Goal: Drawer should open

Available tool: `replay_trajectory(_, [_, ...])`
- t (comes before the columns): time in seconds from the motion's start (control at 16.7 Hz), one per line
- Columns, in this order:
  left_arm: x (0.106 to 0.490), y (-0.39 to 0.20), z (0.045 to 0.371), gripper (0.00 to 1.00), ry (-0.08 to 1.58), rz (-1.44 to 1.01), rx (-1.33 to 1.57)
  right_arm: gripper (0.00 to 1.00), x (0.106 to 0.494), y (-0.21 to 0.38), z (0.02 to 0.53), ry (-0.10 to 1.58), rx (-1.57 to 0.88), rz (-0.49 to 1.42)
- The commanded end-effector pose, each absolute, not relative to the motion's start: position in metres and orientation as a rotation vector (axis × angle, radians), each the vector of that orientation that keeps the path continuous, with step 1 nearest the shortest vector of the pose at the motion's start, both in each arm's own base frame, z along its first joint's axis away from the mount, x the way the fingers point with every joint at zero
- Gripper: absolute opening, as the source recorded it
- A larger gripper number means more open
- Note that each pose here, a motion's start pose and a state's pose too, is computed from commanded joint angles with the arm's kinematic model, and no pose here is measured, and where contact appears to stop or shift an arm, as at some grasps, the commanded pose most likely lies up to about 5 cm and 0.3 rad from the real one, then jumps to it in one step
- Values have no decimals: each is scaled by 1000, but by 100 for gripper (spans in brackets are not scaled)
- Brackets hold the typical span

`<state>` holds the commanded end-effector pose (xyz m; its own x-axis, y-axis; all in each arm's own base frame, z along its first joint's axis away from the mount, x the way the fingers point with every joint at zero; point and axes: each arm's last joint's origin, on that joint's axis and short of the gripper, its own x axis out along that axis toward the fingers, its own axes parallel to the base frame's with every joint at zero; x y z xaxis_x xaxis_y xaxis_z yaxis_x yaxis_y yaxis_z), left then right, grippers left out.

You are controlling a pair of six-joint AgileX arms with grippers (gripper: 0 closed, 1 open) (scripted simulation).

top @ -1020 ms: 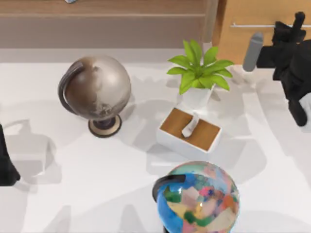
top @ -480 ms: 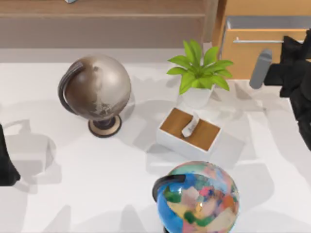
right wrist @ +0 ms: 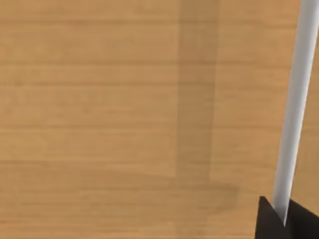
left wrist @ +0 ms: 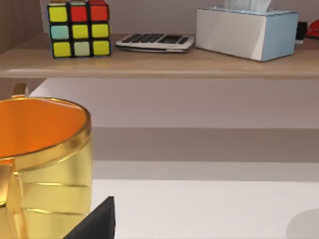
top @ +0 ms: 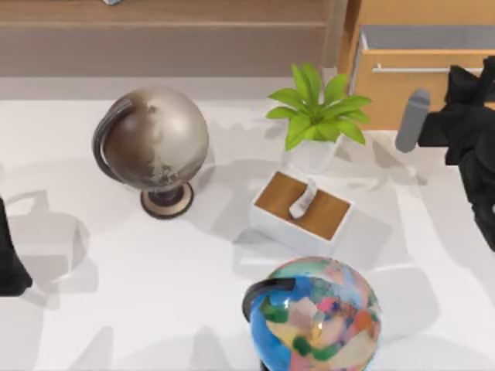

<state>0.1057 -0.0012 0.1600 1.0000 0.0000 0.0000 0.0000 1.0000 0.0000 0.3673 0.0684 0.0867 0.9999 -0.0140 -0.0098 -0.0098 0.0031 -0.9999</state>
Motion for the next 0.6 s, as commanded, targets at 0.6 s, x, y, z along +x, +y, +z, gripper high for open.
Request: replay_trajectory(0.6, [106,-1,160,100,0,0,0,0,305,69,86,20,-1568,-3])
